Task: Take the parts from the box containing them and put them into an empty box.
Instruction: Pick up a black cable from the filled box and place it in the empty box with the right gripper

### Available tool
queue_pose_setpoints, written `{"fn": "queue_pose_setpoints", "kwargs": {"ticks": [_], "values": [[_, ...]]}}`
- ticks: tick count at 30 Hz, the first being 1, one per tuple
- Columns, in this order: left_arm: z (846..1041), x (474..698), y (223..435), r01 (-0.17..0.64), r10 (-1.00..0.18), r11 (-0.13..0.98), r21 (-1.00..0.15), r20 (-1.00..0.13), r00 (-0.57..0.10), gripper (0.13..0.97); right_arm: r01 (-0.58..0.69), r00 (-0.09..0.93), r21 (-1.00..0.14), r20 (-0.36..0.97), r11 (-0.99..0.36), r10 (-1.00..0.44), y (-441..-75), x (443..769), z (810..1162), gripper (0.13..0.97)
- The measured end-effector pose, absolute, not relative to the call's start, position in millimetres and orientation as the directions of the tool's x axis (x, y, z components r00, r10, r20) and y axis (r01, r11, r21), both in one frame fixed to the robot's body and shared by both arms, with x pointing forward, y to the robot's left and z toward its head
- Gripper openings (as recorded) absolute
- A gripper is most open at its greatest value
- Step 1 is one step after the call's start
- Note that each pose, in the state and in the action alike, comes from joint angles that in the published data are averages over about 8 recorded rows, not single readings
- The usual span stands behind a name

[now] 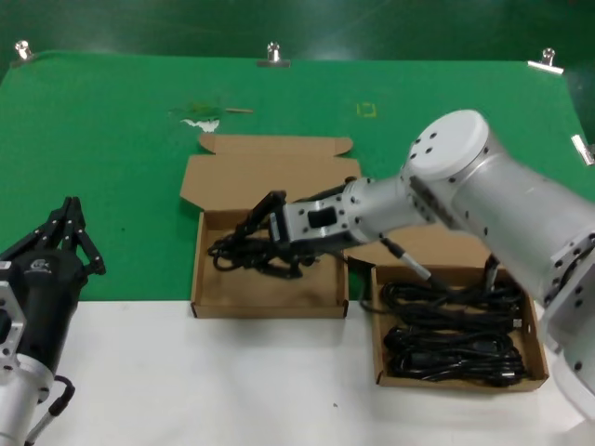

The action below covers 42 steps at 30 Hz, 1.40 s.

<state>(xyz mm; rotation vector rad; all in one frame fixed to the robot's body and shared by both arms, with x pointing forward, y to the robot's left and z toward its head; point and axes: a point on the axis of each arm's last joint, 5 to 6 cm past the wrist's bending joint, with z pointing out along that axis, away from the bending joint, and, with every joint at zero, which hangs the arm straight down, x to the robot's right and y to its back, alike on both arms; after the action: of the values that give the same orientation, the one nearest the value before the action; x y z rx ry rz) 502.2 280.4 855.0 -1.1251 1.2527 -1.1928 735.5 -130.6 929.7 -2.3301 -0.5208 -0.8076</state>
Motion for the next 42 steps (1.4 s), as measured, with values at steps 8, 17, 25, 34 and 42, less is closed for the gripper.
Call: {"fn": "queue_pose_setpoints", "kwargs": {"ticks": [8,17,25,34,42], "values": [[855.0,502,280,0.022,-0.997,0.070,-0.997,-0.071,-0.035,0.151,0.530,0.728,-0.406,0.669,-0.744,0.153,-120,728,911,0.261],[855.0,502,280,0.022,-0.997,0.070,-0.997,-0.071,-0.035,0.151,0.518,0.711,-0.371,0.688,-0.770,0.147,-120,726,899,0.259],[855.0,502,280,0.022,-0.997,0.070,-0.997,-0.071,-0.035,0.151,0.510,0.690,-0.335,0.709,-0.792,0.145,-121,725,893,0.255],[855.0,502,280,0.022,-0.997,0.070,-0.997,-0.071,-0.035,0.151,0.508,0.675,-0.323,0.725,-0.799,0.137,-118,723,888,0.255],[855.0,502,280,0.022,-0.997,0.070,-0.997,-0.071,-0.035,0.151,0.518,0.659,-0.309,0.739,-0.798,0.141,-114,722,885,0.255]]}}
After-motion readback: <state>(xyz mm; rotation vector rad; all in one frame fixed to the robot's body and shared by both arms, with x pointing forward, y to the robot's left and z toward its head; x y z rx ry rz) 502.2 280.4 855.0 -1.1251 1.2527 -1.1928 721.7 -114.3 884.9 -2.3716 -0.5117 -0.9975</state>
